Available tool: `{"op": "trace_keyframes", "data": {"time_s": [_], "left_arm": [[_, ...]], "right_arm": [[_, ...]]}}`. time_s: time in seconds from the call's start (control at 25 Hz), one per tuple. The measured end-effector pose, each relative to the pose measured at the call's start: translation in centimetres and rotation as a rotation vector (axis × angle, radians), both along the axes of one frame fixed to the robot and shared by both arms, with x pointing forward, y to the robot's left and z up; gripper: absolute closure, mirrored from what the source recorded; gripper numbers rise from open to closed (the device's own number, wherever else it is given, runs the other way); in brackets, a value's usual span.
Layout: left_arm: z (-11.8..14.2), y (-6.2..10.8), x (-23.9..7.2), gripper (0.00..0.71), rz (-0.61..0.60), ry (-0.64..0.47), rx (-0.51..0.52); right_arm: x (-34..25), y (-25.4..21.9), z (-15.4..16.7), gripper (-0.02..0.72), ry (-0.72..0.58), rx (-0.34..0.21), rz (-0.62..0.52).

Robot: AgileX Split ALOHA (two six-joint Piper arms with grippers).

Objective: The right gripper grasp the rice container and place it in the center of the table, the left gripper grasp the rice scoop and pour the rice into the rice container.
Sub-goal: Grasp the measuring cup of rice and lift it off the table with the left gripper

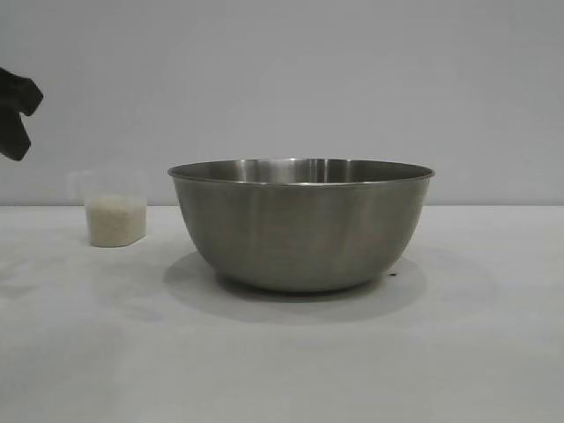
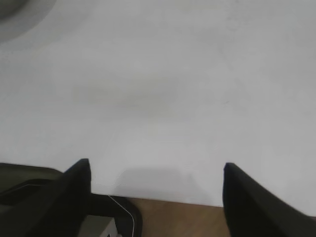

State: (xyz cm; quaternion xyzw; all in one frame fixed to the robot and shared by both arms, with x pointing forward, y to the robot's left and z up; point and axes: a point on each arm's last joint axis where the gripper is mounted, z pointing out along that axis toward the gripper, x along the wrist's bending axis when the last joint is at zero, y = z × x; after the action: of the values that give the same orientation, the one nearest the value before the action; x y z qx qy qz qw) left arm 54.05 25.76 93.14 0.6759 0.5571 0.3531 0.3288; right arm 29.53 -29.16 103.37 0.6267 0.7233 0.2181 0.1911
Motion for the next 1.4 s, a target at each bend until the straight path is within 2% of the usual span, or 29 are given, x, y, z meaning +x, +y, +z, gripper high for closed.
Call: {"op": "trace_keyframes", "data": {"time_s": [0.32,0.96,1.4], "left_arm": [[-2.4,-0.3,0.4,0.397,-0.016,-0.081,-0.028],[-5.3,-0.5,1.5,0.397,-0.014,-0.236,-0.059],[-7.3,-0.5,2.0,0.397,-0.011,-0.261,-0.059]], "right_arm": [[0.0,0.0,0.0,0.199,0.000,0.000,0.000],[0.0,0.0,0.0,0.199,0.000,0.000,0.000],[0.0,0.0,0.0,0.199,0.000,0.000,0.000]]}}
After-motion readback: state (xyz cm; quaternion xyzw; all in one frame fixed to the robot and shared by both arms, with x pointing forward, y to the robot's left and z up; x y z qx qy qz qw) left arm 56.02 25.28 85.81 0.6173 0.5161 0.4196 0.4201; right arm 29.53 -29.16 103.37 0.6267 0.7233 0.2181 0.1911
